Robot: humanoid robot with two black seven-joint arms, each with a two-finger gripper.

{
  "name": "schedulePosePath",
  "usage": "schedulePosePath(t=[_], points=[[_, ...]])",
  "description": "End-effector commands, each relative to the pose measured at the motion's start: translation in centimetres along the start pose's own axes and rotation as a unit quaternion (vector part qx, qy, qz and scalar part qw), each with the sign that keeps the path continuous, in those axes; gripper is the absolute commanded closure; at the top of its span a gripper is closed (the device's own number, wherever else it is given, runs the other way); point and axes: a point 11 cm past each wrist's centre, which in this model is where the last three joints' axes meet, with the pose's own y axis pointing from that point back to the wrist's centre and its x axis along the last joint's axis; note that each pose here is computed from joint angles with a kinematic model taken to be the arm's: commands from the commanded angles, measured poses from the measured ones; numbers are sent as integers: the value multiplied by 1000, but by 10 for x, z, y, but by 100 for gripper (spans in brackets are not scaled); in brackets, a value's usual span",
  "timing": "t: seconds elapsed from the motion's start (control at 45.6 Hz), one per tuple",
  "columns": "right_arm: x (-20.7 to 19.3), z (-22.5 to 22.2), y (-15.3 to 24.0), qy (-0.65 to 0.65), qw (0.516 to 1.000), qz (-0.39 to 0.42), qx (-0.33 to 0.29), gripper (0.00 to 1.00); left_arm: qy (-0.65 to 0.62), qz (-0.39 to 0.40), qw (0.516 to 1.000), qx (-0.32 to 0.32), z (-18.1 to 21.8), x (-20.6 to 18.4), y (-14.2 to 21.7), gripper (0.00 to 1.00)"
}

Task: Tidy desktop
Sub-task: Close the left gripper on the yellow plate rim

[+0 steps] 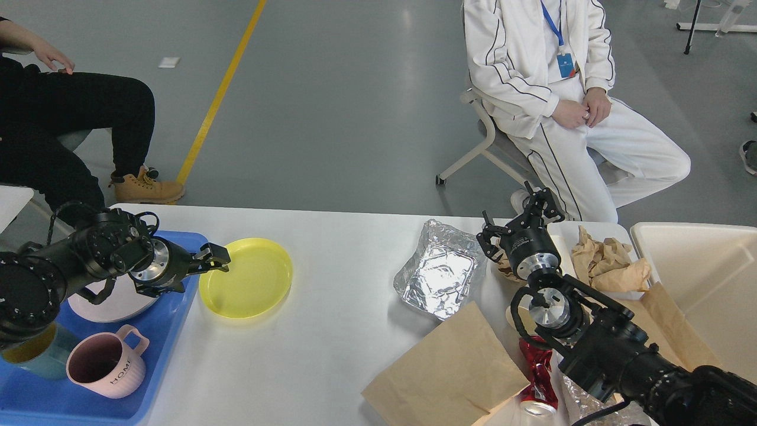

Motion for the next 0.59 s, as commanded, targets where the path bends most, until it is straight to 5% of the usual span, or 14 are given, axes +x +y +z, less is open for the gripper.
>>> schedulePosePath(t=[0.0,0.395,0.57], points=[[0,0,0,0,1000,0,0,0,13,15,999,-38,18,6,2,4],[0,0,0,0,1000,0,0,0,37,7,998,-43,34,0,-2,4],[0,0,0,0,1000,0,0,0,101,-11,995,19,19,-10,-6,4]])
